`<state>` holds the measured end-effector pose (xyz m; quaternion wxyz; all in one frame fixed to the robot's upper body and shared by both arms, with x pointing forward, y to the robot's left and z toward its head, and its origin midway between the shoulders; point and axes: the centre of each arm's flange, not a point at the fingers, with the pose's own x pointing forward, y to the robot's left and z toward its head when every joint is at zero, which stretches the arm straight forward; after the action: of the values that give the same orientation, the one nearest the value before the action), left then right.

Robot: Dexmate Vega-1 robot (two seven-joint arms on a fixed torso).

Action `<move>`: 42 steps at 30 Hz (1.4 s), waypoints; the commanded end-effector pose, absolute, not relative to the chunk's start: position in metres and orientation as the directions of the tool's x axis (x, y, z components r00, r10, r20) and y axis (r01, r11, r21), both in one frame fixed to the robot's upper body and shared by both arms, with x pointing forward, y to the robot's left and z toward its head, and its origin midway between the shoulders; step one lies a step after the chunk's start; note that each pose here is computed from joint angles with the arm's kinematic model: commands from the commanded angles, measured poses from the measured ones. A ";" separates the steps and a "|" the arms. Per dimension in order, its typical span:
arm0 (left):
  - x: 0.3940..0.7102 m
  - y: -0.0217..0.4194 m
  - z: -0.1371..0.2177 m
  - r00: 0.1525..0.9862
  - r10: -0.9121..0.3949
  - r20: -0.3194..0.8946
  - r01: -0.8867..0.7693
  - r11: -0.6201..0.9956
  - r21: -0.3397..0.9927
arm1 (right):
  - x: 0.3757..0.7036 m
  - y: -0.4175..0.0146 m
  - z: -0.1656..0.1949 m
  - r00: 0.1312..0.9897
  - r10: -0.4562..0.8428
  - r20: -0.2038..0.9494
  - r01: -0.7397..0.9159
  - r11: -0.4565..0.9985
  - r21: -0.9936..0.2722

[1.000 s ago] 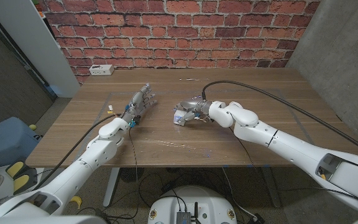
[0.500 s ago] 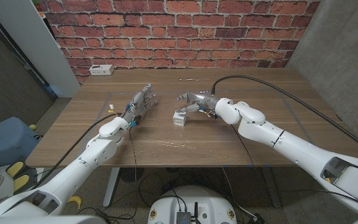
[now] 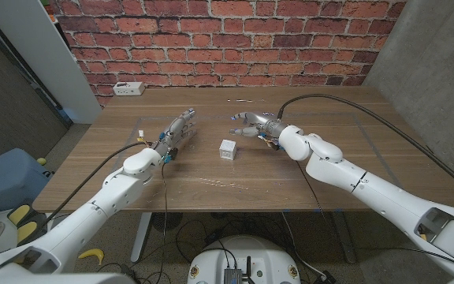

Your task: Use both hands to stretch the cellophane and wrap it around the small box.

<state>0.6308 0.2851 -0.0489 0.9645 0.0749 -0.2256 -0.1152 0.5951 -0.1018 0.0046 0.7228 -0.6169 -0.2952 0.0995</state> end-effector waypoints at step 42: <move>0.508 0.278 -0.055 0.924 -0.278 0.263 -0.005 0.677 0.736 | 0.498 -0.148 -0.082 0.909 0.174 0.378 0.303 0.344 -0.889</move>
<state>0.5271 0.2780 -0.0523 0.9192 0.3301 -0.1913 -0.0974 0.5239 -0.1462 -0.0606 0.7849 -0.5734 -0.2324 -0.0327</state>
